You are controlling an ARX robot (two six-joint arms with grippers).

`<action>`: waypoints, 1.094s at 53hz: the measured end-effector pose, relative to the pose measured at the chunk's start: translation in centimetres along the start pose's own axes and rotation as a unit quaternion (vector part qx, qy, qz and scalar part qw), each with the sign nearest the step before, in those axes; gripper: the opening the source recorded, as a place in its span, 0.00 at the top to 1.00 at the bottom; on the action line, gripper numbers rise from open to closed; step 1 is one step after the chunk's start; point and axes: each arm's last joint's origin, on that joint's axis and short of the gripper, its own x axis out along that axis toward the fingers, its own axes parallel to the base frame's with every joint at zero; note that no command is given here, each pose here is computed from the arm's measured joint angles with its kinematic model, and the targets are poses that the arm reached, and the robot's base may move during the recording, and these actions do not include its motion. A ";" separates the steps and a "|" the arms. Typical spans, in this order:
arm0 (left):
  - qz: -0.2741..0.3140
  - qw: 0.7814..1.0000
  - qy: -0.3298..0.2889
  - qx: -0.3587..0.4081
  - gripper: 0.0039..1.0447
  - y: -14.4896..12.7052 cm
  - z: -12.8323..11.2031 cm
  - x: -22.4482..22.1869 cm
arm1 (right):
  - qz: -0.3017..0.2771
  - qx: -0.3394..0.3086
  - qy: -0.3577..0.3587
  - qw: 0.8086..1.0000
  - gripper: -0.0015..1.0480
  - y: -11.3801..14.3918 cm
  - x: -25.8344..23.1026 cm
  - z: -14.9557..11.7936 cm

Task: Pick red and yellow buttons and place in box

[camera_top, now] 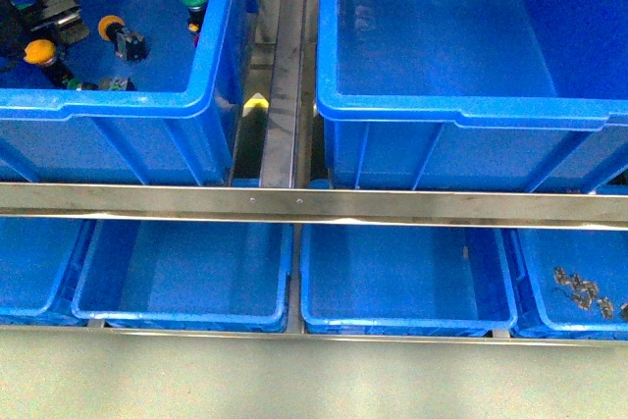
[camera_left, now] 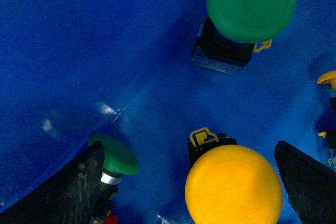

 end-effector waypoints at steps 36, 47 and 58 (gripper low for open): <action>-0.012 1.000 0.000 -0.001 0.68 0.5 -0.3 -0.1 | 0.000 0.000 0.000 1.000 0.06 0.0 0.0 0.0; -0.043 0.999 0.012 -0.017 0.68 1.7 -0.1 -1.8 | 0.000 0.000 0.000 1.000 0.06 0.0 0.0 0.0; -0.150 0.986 0.043 -0.062 0.68 2.8 2.0 -8.0 | 0.000 0.000 0.000 1.000 0.06 0.0 0.0 0.0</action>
